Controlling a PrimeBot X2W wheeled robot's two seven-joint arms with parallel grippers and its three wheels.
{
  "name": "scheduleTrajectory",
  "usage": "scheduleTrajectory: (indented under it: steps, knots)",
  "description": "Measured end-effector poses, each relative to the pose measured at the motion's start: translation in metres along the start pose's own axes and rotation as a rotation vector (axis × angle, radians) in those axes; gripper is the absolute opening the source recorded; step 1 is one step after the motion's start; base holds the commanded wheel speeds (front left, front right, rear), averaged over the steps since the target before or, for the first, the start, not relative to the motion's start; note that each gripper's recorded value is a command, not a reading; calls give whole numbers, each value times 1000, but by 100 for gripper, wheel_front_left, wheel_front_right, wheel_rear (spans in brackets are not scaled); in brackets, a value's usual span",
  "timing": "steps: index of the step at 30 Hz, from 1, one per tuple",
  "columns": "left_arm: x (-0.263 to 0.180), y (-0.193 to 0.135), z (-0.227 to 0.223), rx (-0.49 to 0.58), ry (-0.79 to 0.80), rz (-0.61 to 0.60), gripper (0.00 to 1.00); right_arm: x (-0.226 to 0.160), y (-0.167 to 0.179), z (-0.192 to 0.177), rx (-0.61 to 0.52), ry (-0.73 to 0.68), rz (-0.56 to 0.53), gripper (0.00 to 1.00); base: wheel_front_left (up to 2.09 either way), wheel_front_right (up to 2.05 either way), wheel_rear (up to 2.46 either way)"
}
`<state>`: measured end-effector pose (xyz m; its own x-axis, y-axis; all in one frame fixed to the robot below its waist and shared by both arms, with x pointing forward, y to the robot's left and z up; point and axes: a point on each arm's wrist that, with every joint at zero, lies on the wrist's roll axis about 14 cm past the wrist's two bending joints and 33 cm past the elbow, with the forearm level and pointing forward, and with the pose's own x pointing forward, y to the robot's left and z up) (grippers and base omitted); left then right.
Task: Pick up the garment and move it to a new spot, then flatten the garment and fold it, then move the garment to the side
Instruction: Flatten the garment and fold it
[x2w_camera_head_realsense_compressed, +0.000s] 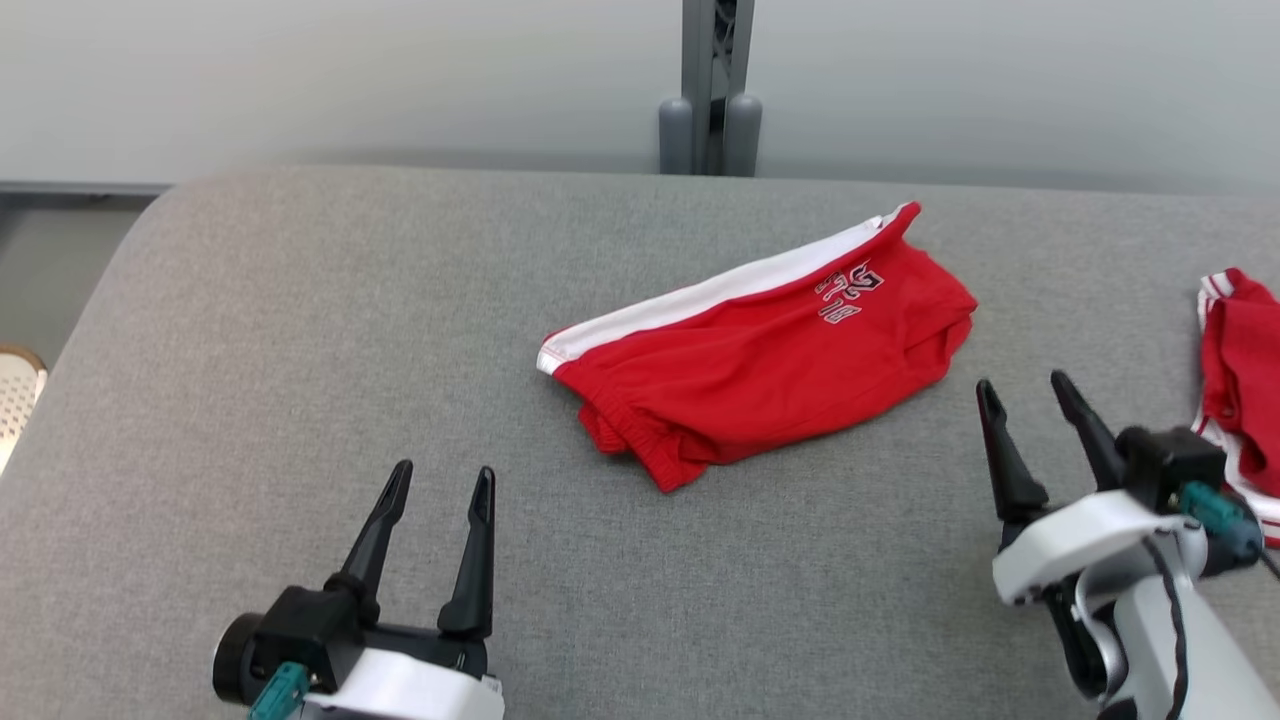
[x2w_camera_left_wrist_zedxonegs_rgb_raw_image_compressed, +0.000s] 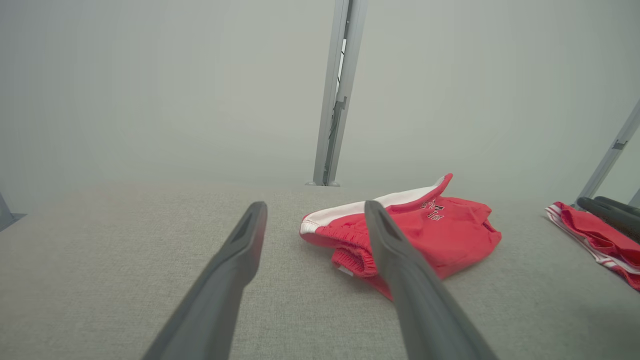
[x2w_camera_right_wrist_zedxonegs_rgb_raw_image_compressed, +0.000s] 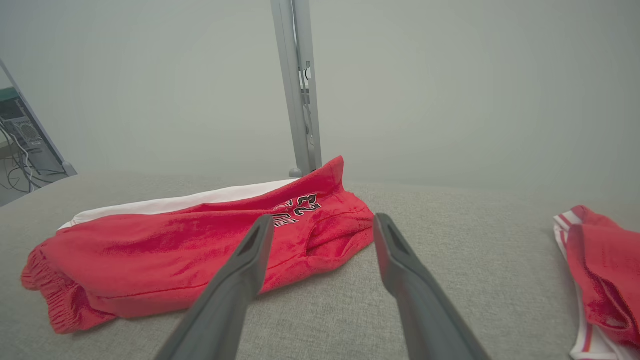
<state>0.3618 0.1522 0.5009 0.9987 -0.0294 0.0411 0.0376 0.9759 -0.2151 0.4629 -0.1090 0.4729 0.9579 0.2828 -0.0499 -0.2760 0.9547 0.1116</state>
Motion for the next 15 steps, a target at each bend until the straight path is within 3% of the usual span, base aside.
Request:
scheduleTrajectory:
  steps: [10,15]
  knots:
    - [-23,-4,7,2,-28,-4,100,-56,5,-14,71,9,-60,100,0,0,0]
    - [-29,-10,1,-5,-14,-24,100,-64,-1,-18,90,17,-87,100,0,0,0]
